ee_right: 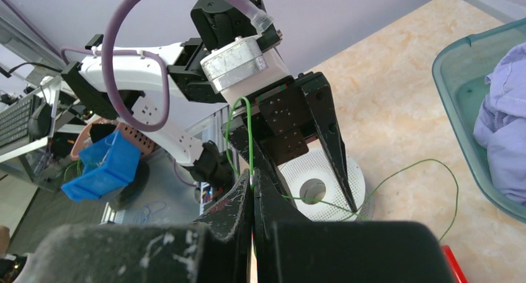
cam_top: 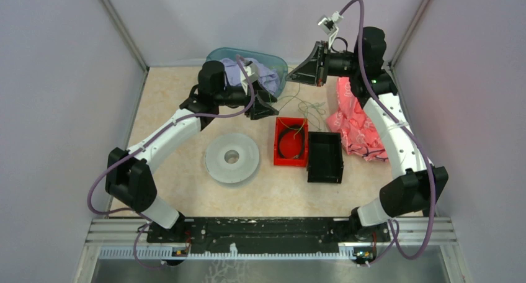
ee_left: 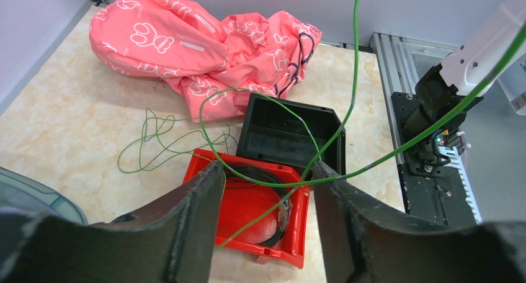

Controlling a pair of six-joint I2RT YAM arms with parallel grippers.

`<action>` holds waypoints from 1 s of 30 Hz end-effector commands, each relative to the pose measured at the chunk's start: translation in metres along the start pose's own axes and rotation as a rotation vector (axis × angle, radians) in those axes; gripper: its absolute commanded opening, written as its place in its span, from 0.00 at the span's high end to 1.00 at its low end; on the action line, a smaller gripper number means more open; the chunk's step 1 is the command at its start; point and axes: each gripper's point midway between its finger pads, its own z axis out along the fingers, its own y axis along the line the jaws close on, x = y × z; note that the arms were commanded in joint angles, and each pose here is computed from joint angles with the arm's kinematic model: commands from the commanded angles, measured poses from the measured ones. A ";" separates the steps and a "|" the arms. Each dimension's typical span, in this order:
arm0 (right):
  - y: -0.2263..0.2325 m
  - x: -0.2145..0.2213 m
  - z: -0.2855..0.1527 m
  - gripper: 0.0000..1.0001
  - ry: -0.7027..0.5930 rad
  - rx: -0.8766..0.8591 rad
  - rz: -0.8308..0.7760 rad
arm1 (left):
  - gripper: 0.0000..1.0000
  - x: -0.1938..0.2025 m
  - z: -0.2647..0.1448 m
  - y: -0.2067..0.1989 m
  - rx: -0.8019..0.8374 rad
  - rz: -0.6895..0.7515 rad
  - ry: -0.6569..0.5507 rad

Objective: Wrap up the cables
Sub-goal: Adjust the cable at the center of the board.

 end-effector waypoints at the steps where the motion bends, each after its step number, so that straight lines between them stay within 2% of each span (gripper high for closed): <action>1: 0.000 -0.002 0.001 1.00 -0.004 0.000 -0.024 | 0.45 -0.013 0.003 -0.006 0.049 0.044 -0.033; 10: -0.026 0.013 -0.002 1.00 0.046 0.101 -0.049 | 0.69 -0.017 -0.008 -0.007 0.033 0.059 -0.049; 18: -0.045 0.020 -0.011 1.00 0.092 0.196 -0.075 | 0.79 -0.024 -0.023 -0.005 0.003 0.065 -0.070; 21: -0.045 0.021 -0.011 1.00 0.103 0.195 -0.066 | 0.79 -0.022 -0.025 -0.004 -0.011 0.063 -0.070; 24: -0.040 0.015 -0.011 1.00 0.093 0.184 -0.070 | 0.75 -0.013 -0.027 -0.004 -0.014 0.090 -0.045; 30: -0.026 0.002 -0.011 1.00 0.068 0.163 -0.095 | 0.55 0.009 -0.033 -0.002 -0.037 0.162 0.010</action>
